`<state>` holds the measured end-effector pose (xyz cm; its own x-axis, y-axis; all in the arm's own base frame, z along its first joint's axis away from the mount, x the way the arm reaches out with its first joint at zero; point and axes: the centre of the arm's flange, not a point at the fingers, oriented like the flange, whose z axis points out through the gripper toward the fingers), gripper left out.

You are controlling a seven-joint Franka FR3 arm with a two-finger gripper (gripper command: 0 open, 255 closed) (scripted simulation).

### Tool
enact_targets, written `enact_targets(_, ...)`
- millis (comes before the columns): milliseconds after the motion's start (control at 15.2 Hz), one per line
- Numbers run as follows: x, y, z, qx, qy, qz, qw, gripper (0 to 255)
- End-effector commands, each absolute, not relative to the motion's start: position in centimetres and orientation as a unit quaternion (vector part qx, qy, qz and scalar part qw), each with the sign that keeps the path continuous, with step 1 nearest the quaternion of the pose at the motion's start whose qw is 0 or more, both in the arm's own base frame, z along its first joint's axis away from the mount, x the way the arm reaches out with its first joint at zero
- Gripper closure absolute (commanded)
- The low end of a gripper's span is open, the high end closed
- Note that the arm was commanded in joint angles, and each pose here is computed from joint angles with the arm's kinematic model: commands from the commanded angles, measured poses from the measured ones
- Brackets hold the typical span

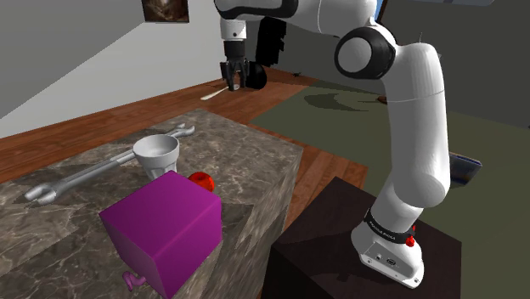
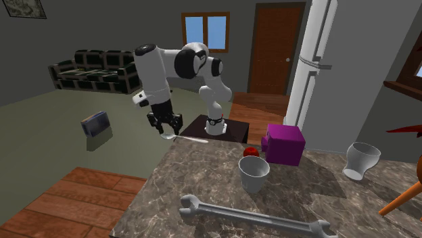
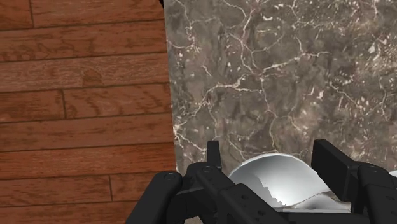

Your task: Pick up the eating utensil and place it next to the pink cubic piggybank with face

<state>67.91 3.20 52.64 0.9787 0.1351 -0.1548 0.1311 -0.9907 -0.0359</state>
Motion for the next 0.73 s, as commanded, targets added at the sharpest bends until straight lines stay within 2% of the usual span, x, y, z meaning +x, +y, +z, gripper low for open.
enact_targets(0,67.9,3.2,53.8,-0.995,-0.067,0.079,0.013,255)
enact_targets(198,67.9,3.2,55.1,-0.995,-0.067,0.079,0.013,255)
enact_targets(660,60.4,8.5,55.1,-0.995,-0.067,0.079,0.013,255)
